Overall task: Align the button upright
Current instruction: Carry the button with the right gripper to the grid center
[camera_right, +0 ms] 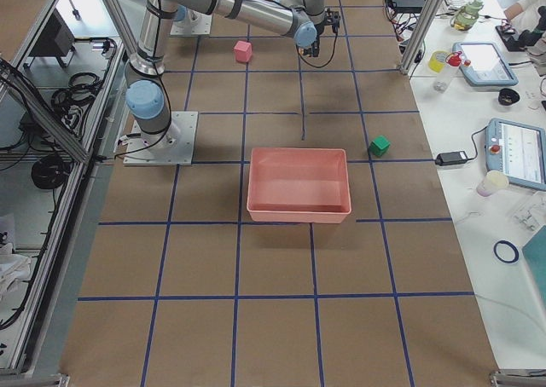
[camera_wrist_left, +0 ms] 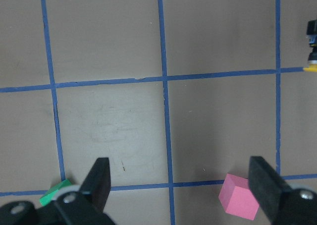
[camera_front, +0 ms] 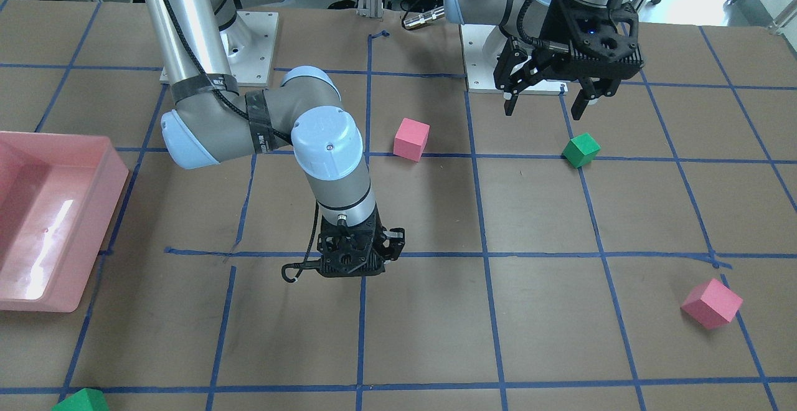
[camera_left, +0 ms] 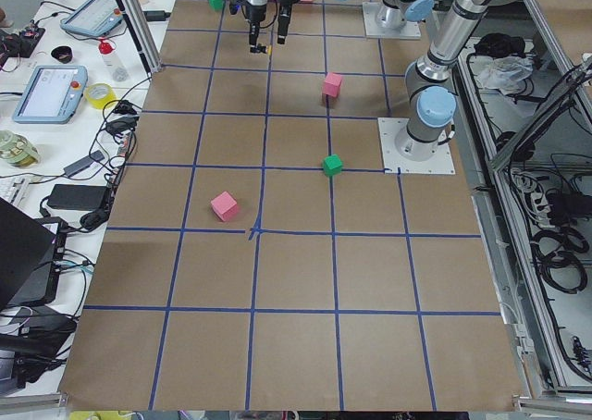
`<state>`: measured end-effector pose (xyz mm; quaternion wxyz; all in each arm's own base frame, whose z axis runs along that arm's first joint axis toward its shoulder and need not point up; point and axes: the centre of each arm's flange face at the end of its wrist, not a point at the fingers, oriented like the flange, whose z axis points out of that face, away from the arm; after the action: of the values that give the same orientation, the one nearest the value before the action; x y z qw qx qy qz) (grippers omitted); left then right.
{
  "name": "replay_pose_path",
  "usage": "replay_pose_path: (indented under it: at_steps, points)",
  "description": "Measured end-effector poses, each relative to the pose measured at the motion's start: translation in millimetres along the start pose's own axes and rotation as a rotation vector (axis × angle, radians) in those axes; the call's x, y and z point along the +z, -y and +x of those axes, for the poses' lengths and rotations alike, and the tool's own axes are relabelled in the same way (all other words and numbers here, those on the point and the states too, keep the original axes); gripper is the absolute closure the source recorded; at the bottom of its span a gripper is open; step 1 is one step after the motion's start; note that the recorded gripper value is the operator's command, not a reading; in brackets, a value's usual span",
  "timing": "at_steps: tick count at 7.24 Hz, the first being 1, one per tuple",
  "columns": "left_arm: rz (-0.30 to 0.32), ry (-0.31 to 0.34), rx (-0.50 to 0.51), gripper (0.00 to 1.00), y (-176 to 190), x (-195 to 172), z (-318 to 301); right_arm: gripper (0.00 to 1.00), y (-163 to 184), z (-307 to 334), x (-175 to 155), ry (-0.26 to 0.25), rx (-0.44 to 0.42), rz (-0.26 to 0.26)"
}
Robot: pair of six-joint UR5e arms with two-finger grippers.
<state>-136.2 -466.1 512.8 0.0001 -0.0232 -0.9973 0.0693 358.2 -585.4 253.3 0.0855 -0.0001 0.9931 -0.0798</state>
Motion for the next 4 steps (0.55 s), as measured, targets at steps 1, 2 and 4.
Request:
replay_pose_path:
  at_steps: [1,2,4]
  points:
    - [0.0,0.0,0.0,0.0,0.0,0.0,0.0,1.0,-0.8,-3.9,13.8,0.017,-0.023,-0.001]
    - [0.0,0.0,0.0,0.0,0.0,0.0,0.0,1.0,-2.3,-5.0,23.0,0.029,-0.034,-0.007]
    - [0.0,0.0,0.0,0.0,0.1,0.0,-0.5,0.82,-8.3,-3.5,36.1,0.034,-0.036,-0.028]
